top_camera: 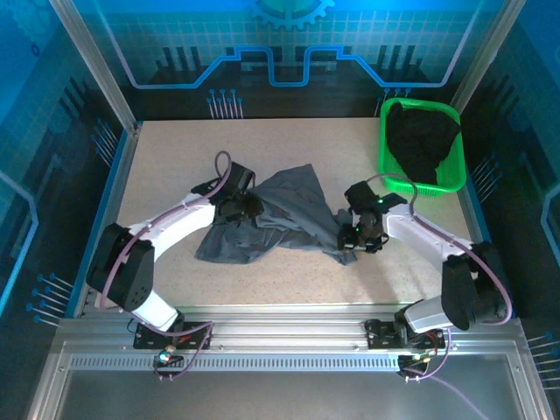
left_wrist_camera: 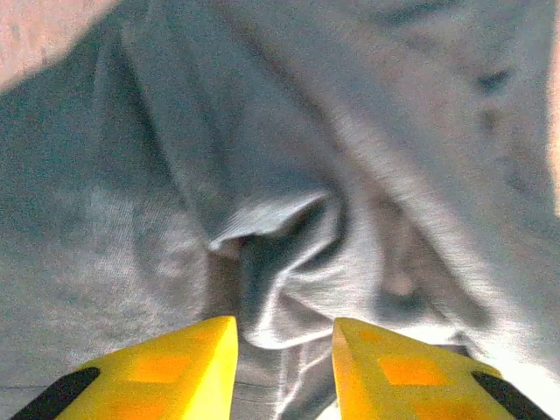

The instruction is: Fold and stack the t-shirts

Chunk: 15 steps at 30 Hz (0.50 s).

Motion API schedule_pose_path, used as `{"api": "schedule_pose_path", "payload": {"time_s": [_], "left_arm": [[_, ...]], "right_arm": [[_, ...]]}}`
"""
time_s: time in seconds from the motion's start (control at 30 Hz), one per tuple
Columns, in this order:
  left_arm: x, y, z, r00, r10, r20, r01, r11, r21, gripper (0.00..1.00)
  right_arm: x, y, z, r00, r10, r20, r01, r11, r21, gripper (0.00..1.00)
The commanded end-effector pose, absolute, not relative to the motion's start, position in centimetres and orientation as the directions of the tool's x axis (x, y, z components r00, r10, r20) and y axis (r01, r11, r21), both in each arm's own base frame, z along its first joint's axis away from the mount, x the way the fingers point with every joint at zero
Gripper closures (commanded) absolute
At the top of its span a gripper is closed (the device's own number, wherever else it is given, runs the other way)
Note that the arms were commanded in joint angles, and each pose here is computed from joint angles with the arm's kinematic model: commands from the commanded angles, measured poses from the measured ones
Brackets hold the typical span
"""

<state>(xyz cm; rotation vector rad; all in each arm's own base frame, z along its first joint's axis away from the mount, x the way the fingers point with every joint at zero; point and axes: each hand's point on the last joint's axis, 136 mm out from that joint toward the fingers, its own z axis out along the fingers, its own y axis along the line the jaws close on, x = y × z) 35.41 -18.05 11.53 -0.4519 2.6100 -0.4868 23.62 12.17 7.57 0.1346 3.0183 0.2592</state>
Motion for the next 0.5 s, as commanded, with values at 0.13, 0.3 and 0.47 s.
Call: {"api": "schedule_pose_path", "payload": {"time_s": [0.13,0.3,0.47], "left_arm": [[42.5,-19.4,14.6,-0.84,-0.3,-0.452,-0.144,0.927,-0.346,0.51],[46.7,-21.8,10.5,-0.891,-0.132,-0.434,-0.019,0.967,-0.255,0.51],[47.1,-22.3,7.9,-0.905,0.004,-0.426,0.095,0.977,-0.191,0.46]], "right_arm": [[29.1,13.2,9.4,-0.954,0.229,-0.196,0.169,0.945,0.281,0.46],[32.6,15.3,7.4,-0.964,0.199,-0.175,0.14,0.943,0.301,0.48],[35.0,16.6,5.6,-0.98,0.155,-0.128,0.113,0.952,0.285,0.52]]}}
